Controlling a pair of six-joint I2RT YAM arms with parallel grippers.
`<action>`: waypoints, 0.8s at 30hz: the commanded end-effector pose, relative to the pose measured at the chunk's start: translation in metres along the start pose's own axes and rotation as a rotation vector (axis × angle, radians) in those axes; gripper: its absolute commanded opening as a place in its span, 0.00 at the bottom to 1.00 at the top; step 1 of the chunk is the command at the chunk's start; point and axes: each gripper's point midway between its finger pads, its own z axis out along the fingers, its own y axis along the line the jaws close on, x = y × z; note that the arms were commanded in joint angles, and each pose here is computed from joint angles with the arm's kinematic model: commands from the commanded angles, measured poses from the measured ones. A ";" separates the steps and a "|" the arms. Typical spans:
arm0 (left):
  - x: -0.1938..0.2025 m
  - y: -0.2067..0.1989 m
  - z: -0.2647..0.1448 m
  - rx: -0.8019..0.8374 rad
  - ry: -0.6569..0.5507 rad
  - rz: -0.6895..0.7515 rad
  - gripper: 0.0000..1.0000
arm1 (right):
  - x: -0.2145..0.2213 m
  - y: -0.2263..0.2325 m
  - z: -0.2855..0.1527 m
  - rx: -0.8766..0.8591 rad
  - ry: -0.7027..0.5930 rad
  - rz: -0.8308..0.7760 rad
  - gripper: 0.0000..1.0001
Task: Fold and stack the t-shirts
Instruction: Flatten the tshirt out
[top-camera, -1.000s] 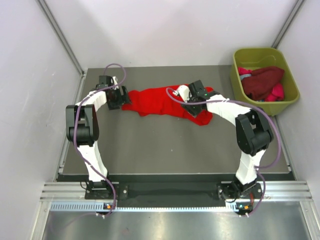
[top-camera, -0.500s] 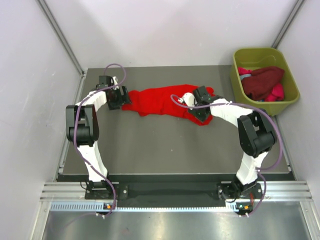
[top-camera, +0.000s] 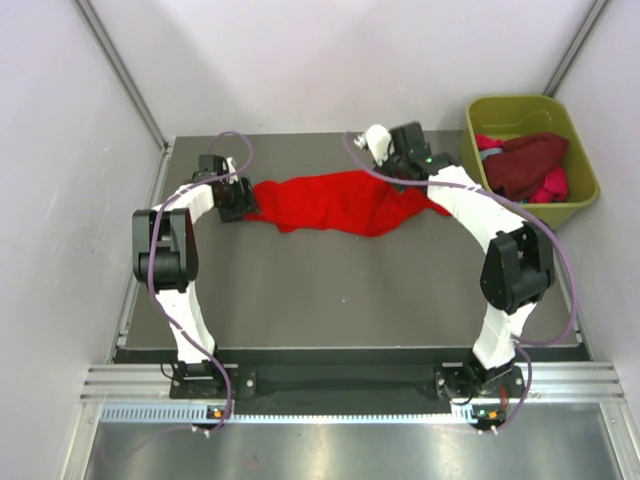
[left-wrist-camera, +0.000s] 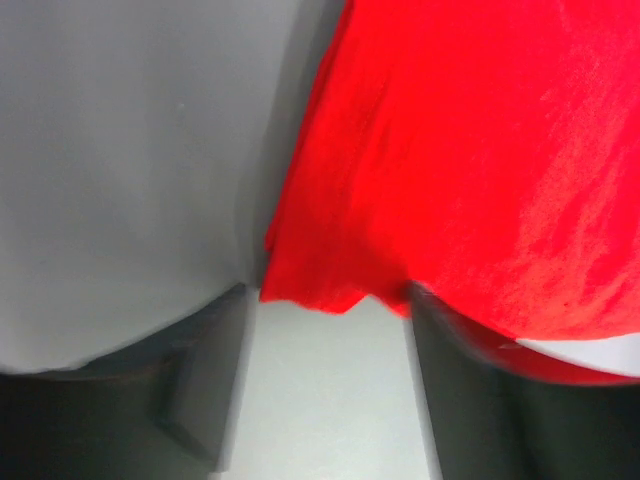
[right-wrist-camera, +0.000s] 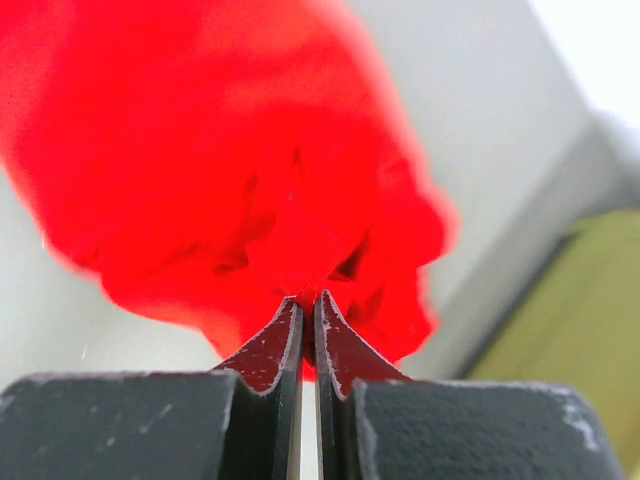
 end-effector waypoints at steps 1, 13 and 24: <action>-0.008 -0.009 0.011 0.066 0.002 0.025 0.62 | -0.054 -0.042 -0.052 0.118 -0.150 0.020 0.00; -0.044 -0.042 -0.068 0.086 -0.127 0.163 0.00 | -0.065 -0.076 -0.102 0.249 -0.233 0.090 0.00; -0.080 -0.113 -0.291 0.164 -0.578 0.418 0.00 | -0.059 -0.096 -0.299 0.450 -0.554 0.224 0.00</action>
